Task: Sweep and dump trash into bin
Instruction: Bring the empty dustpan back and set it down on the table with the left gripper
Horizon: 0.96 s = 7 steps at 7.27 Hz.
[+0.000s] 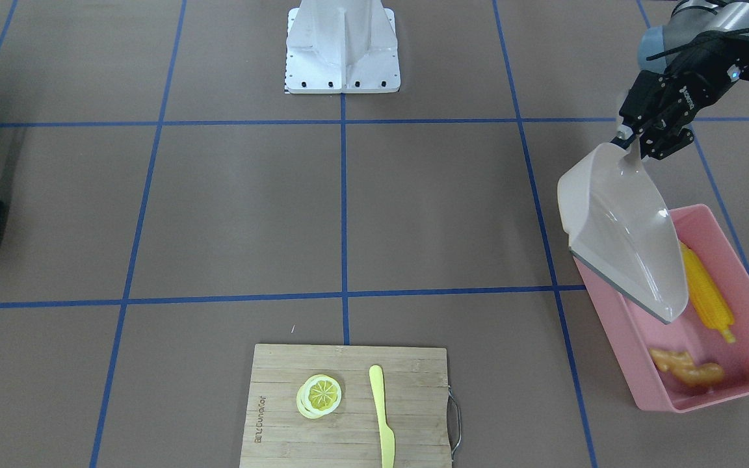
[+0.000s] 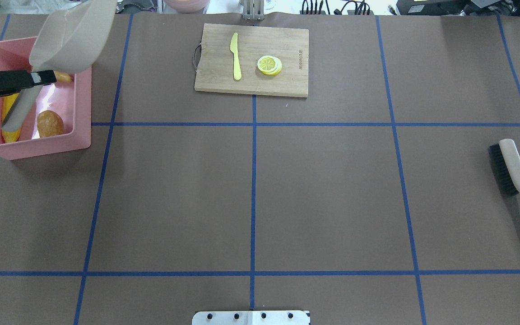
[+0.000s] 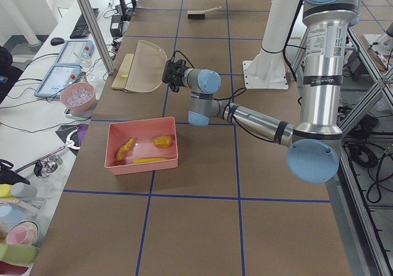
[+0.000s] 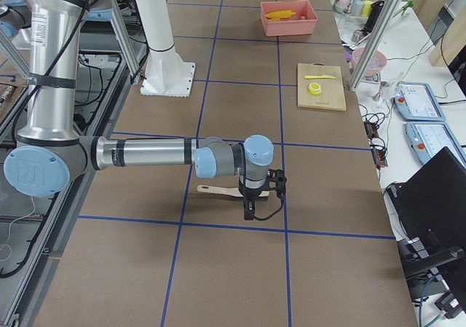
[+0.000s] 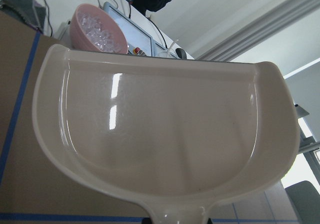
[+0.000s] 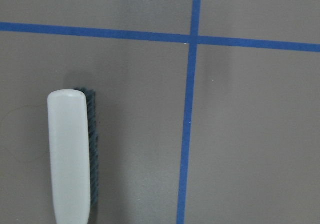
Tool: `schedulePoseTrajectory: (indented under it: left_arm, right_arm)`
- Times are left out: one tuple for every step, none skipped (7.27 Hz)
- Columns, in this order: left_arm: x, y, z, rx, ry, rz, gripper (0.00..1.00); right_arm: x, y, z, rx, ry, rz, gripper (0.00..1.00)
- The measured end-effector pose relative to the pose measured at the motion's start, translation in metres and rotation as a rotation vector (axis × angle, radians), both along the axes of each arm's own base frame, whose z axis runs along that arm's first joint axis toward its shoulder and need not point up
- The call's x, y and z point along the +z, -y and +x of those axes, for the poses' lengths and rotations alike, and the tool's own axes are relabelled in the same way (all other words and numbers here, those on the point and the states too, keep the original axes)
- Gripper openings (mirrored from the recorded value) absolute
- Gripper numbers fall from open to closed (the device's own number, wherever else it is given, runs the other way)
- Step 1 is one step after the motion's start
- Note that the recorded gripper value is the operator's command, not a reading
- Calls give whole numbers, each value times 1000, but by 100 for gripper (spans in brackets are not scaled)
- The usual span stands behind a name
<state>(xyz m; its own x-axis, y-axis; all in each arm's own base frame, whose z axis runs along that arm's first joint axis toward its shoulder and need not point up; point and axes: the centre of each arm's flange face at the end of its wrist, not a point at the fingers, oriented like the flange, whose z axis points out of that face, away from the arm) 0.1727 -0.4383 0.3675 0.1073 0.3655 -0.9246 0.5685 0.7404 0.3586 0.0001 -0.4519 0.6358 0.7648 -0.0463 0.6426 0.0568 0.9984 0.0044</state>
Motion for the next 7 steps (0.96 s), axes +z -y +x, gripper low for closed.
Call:
schedulePoseTrajectory:
  left_arm:
    - [-1, -1, 7, -15, 111, 157, 0]
    - [-1, 0, 11, -45, 259, 361, 0]
    - [-2, 2, 15, -65, 418, 550, 0]
    - [-1, 4, 19, -50, 542, 676, 0]
    - [1, 5, 24, -15, 617, 745, 0]
    - [3, 6, 31, 39, 662, 779, 0]
    - [6, 4, 44, 105, 679, 786, 0]
  right_arm:
    - [0, 0, 15, 22, -13, 1, 100]
    - [1, -1, 28, 47, -17, -1, 100]
    - [3, -5, 39, 70, -21, -5, 100]
    - [6, -8, 47, 86, -33, -9, 100]
    - [8, -8, 51, 95, -47, -10, 100]
    - [8, -7, 52, 101, -54, -10, 100]
    - [6, -5, 51, 103, -51, -8, 100]
